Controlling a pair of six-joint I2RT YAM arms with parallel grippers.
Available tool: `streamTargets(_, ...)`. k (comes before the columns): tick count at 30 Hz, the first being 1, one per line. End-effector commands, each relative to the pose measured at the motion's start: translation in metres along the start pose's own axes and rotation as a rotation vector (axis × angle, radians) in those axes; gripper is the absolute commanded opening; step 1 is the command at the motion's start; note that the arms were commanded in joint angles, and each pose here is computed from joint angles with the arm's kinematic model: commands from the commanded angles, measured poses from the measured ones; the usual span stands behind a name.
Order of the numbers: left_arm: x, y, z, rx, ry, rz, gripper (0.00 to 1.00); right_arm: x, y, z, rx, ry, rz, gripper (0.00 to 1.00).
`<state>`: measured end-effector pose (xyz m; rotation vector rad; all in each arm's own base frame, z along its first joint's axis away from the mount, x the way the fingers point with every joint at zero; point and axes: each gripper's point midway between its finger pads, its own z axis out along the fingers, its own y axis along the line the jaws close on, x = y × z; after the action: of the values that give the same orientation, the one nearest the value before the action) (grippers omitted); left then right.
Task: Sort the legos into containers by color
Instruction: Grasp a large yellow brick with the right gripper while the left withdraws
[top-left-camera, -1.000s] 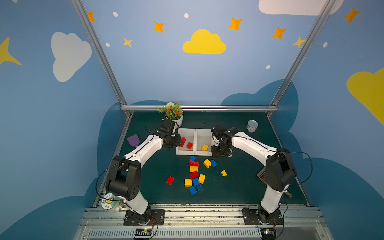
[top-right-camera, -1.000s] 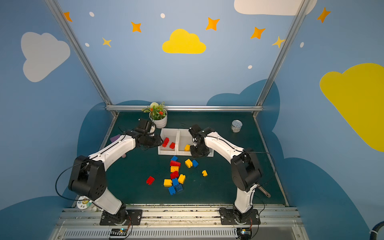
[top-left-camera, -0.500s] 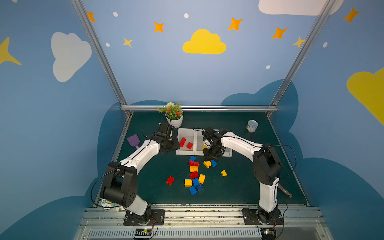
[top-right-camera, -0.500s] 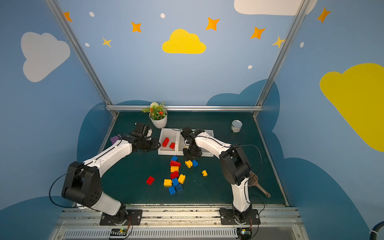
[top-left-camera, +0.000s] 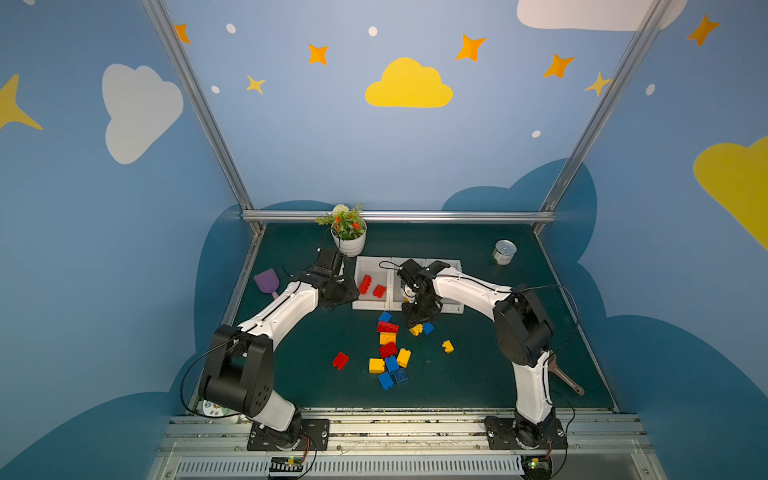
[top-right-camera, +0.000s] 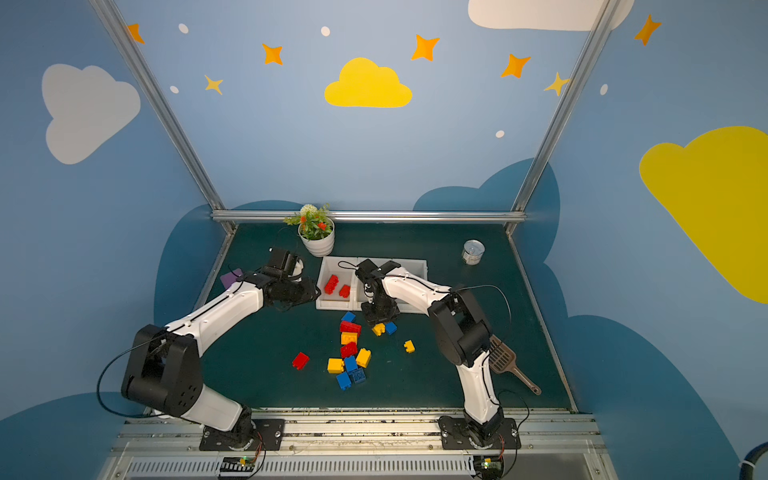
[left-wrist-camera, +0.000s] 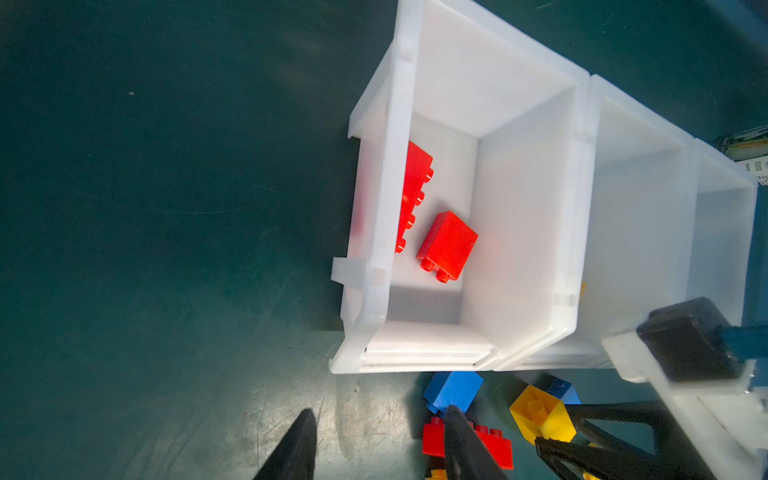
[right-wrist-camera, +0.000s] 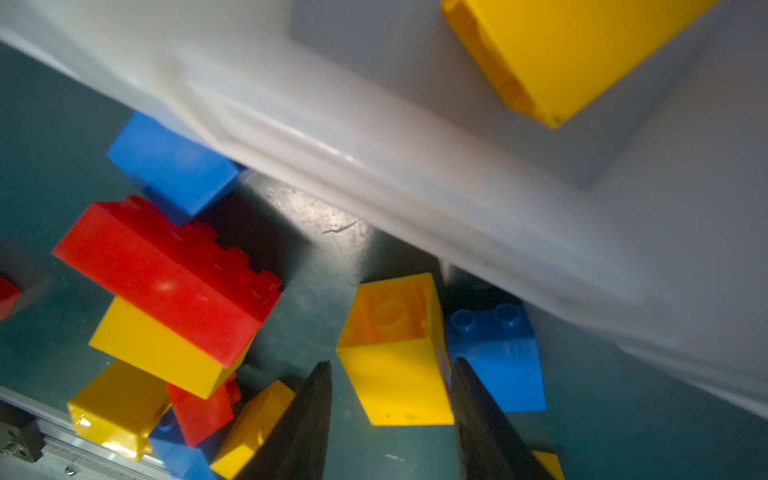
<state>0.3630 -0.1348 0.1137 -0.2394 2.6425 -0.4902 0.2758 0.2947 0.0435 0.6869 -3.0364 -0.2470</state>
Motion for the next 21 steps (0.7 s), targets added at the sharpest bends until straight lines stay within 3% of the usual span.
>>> streamTargets(1,0.0,-0.002,-0.007,0.015,-0.013,-0.005,0.51,-0.002,0.0,0.004,0.021,0.01,0.0,0.43)
streamTargets(9,0.002,0.001,-0.009,0.011,-0.016,-0.007,0.51,0.0,0.003,0.005,0.03,0.012,-0.011,0.27)
streamTargets(21,0.009,0.008,-0.013,0.001,-0.044,-0.039,0.51,-0.027,0.009,-0.061,0.019,-0.119,-0.116,0.24)
